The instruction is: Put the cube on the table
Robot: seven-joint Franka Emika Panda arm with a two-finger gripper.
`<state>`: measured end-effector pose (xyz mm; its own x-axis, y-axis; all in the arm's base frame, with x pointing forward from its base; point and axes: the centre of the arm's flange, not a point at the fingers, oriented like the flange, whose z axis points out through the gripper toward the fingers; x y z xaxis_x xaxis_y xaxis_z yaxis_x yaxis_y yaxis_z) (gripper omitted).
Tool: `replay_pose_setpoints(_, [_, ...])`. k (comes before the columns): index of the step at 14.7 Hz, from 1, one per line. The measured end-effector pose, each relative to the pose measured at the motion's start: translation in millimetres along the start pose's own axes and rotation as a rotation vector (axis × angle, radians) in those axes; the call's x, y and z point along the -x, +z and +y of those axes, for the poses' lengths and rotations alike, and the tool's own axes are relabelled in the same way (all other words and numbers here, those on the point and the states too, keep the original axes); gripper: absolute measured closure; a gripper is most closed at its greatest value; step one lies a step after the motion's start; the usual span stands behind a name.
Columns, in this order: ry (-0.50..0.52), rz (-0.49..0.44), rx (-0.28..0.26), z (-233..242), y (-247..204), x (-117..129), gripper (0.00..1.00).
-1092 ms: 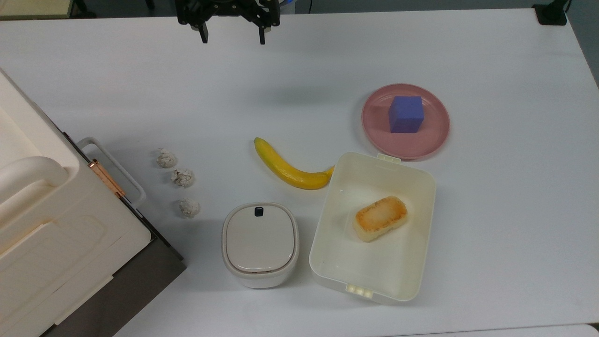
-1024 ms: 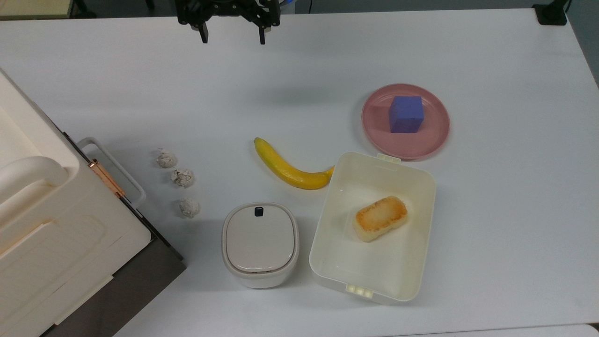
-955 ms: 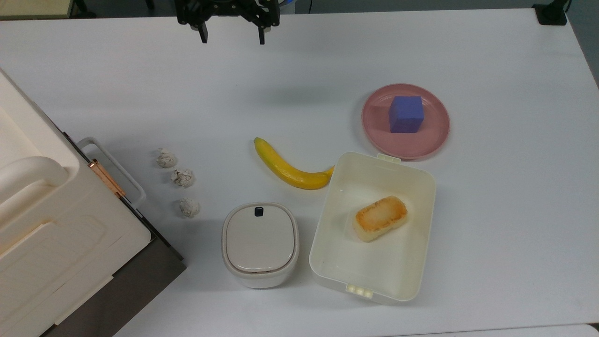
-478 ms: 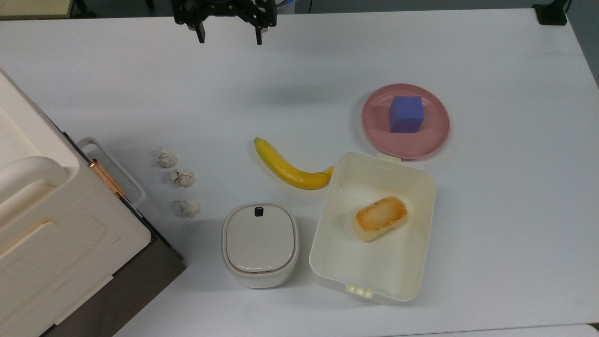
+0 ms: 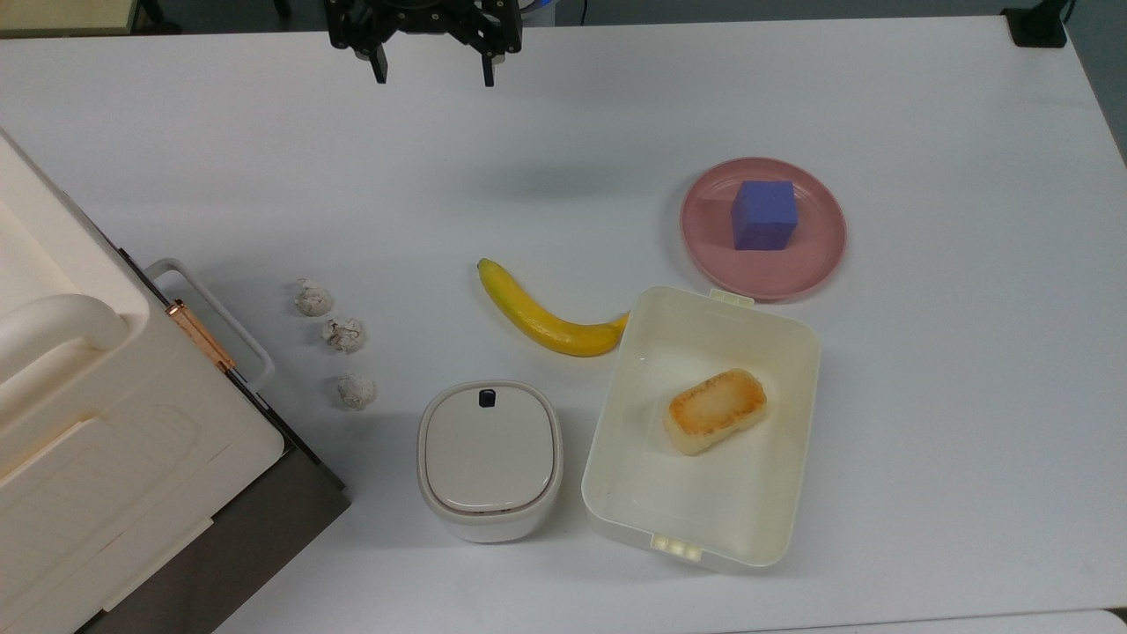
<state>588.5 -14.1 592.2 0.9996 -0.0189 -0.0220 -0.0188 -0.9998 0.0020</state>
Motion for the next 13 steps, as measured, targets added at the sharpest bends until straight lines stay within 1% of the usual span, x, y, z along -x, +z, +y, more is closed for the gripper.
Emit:
replay_pose_setpoints(10, [-0.002,-0.006,-0.005,-2,4,-1,0.00])
replay_pose_setpoints(13, [-0.014,-0.031,-0.018,-11,17,-4,0.00])
